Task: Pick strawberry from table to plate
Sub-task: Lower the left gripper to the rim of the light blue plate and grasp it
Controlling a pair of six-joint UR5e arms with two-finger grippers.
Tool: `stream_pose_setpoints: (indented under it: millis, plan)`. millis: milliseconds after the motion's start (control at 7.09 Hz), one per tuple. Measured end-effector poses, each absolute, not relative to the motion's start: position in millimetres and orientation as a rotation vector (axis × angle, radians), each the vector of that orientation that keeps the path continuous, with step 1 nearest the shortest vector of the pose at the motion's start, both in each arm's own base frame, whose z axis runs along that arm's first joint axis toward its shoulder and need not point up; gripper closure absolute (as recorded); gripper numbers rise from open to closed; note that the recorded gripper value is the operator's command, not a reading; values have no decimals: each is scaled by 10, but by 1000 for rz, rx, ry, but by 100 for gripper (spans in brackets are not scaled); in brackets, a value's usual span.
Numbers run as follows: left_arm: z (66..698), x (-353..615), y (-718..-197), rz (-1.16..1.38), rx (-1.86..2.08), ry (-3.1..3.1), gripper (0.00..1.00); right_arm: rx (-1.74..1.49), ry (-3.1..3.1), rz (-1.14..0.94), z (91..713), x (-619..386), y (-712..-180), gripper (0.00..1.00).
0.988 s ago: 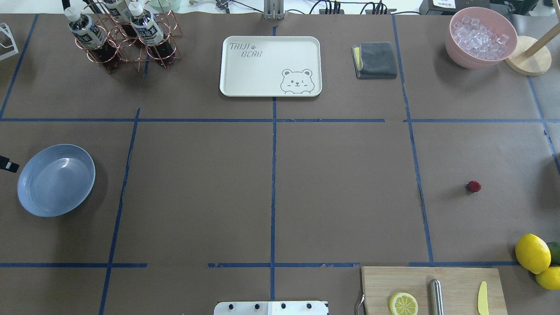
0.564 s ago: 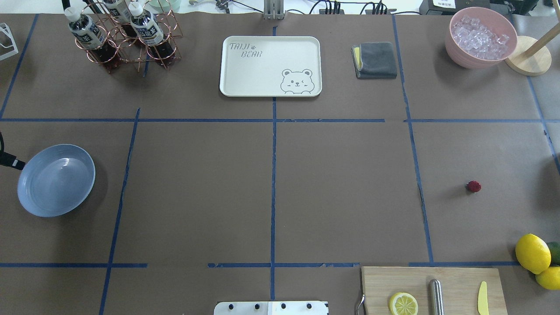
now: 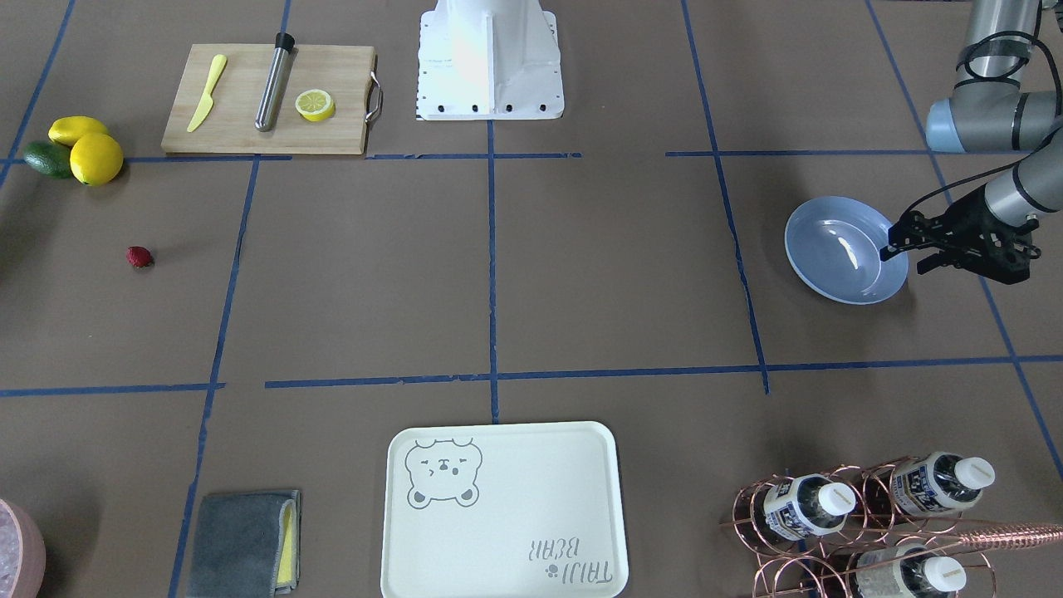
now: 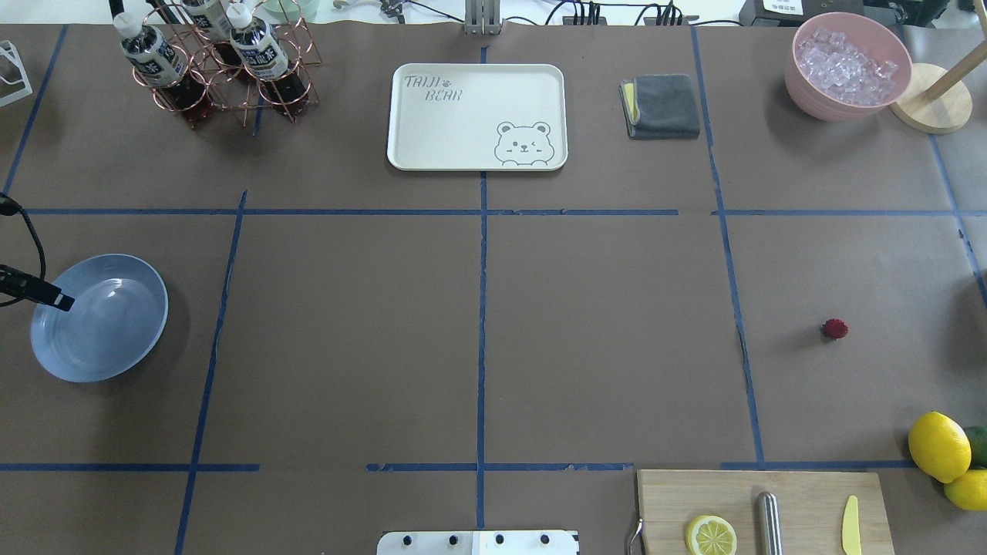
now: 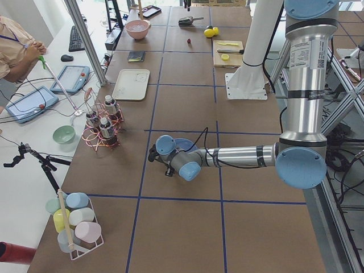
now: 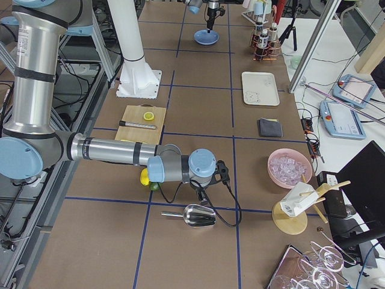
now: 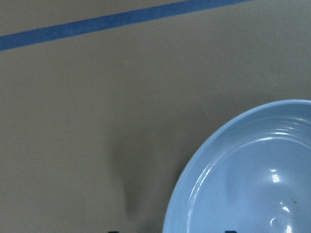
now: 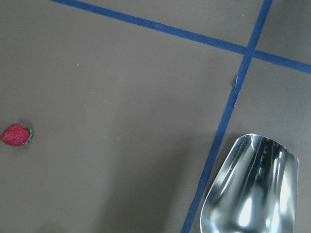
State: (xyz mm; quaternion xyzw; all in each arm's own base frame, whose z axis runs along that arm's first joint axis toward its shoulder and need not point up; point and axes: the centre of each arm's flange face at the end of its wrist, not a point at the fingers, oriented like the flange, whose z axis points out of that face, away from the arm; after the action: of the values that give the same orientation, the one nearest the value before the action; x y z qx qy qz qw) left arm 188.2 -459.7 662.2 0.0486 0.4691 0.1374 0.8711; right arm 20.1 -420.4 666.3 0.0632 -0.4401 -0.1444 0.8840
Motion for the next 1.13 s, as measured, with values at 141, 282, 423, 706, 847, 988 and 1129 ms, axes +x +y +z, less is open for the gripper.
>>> stream_pose_setpoints:
  millis: [141, 282, 423, 706, 847, 988, 1129]
  plan:
    - [6630, 1895, -4593, 290, 100, 980, 100, 131, -916, -300, 6667, 199, -4203, 0]
    - [6629, 1900, -4593, 291, 99, 980, 100, 130, -916, -300, 6669, 198, -4203, 0]
    - [6608, 1903, -4597, 290, 101, 982, 100, 130, -916, -300, 6670, 198, -4202, 0]
    - [6444, 1923, -4618, 302, 122, 1001, 100, 130, -916, -300, 6667, 197, -4203, 0]
    - [6275, 1939, -4633, 313, 140, 1023, 100, 132, -917, -301, 6659, 197, -4204, 0]
    - [6051, 1957, -4631, 304, 141, 1061, 100, 134, -917, -303, 6647, 196, -4207, 0]
    - [5753, 1980, -4637, 261, 126, 1105, 100, 137, -917, -304, 6636, 196, -4209, 0]
